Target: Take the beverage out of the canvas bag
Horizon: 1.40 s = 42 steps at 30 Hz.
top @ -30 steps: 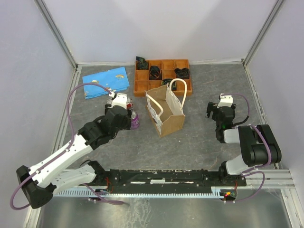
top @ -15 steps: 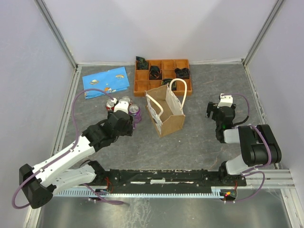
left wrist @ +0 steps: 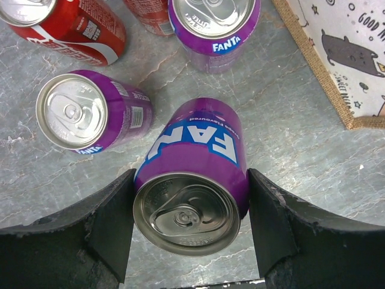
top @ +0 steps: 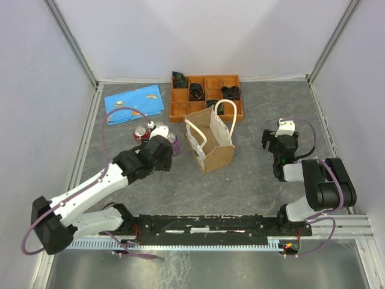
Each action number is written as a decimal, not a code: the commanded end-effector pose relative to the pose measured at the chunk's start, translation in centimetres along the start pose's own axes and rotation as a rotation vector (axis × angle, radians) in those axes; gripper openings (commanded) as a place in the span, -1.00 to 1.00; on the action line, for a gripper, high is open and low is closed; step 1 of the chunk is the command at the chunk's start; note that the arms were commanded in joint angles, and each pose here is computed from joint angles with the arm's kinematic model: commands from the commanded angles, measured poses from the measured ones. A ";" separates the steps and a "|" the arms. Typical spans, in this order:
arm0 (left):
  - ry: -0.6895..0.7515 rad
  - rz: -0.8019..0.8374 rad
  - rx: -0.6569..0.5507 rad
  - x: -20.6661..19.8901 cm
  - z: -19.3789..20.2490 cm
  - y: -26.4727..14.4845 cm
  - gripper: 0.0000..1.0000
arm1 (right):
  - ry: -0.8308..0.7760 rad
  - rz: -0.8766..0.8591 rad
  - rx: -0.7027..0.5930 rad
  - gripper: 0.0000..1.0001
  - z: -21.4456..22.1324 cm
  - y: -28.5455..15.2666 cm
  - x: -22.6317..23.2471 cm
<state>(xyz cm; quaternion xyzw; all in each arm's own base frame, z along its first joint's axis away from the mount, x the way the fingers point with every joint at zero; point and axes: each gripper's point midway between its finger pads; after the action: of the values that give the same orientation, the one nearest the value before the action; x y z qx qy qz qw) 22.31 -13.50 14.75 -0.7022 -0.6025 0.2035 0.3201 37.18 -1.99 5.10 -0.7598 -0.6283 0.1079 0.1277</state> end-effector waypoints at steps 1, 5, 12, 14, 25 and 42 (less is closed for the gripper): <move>-0.036 0.010 -0.052 -1.3 -4.0 -0.4 -0.94 | 0.012 -0.002 -0.067 0.99 -2.3 0.5 0.1; -0.004 -0.022 -0.031 -1.4 -4.3 0.4 -0.94 | 0.011 -0.003 -0.066 0.99 -2.3 0.5 0.1; 0.054 -0.057 0.051 -1.8 -3.7 2.1 -0.94 | 0.011 -0.002 -0.066 0.99 -2.3 0.5 0.1; 0.070 -0.056 0.078 -2.0 -3.3 2.6 -0.94 | 0.012 -0.003 -0.065 0.99 -2.3 0.5 0.2; 0.093 -0.076 0.147 -1.0 -2.6 3.8 -0.78 | 0.012 -0.003 -0.067 0.99 -2.3 0.5 0.2; 0.097 -0.038 0.215 -1.2 -0.5 5.6 -0.47 | 0.012 -0.003 -0.066 0.99 -2.3 0.5 0.2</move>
<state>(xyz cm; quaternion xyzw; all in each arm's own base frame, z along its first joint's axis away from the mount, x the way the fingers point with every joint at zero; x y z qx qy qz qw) 25.14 -14.50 10.52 -0.6440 -0.5742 0.2428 0.4434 37.18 -2.00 5.10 -0.7599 -0.6282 0.1079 0.1277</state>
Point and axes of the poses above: each gripper's point midway between its finger pads, its own y axis out along the fingers, its own x axis along the line the jaws close on, z = x × y, and after that the axes turned 3 degrees about y, right-handed
